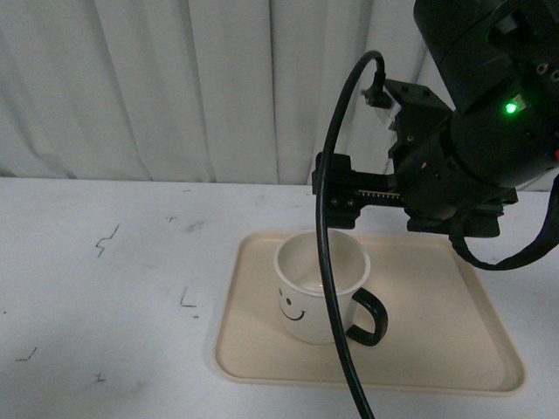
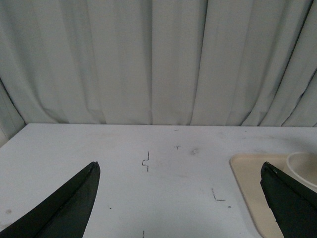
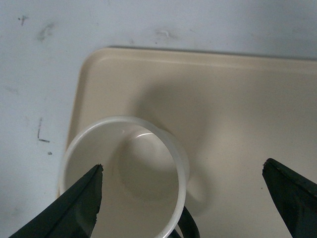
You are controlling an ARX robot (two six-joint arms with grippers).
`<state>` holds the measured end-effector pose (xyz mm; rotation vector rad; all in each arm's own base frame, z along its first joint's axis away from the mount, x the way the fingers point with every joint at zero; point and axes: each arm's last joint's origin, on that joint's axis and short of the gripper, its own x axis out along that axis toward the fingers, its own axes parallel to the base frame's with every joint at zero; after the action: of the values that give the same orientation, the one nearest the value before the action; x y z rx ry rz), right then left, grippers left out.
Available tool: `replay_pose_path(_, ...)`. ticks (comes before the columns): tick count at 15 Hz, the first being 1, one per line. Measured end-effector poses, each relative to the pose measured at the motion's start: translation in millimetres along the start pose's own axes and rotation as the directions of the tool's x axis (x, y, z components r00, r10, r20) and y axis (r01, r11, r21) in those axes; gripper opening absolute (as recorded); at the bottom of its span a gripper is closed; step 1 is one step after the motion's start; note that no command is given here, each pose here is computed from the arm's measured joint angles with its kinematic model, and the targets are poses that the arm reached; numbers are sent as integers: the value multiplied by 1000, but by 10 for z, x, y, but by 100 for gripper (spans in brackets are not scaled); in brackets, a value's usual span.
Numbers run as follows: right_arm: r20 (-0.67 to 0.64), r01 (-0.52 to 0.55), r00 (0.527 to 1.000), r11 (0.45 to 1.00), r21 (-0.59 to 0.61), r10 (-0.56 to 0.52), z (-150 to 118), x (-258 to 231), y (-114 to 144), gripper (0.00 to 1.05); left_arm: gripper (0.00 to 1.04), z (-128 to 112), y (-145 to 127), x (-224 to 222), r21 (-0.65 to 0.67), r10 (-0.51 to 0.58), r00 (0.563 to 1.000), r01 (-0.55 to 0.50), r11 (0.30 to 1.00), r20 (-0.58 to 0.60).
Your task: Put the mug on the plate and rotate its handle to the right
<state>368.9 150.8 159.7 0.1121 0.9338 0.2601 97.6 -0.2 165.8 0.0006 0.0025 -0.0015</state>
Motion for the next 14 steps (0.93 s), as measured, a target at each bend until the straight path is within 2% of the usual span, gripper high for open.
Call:
replay_pose_path(4,-39,58,998,998,-28,-59,-125,238,-5,98,98,0,0,0,0,0,1000,0,1000,0)
replay_pose_path(11,-42,92,995,995,-45,-94,-145,451,2,98,98,0,0,0,0,0,1000,0,1000,0)
replay_pose_path(12,-51,95,994,994,-46,-97,-161,482,-3,92,98,0,0,0,0,0,1000,0,1000,0)
replay_pose_path(13,-49,103,993,993,-49,-105,-168,518,1,77,98,0,0,0,0,0,1000,0,1000,0)
replay_pose_path(14,-42,104,993,993,-52,-107,-167,528,13,68,98,0,0,0,0,0,1000,0,1000,0)
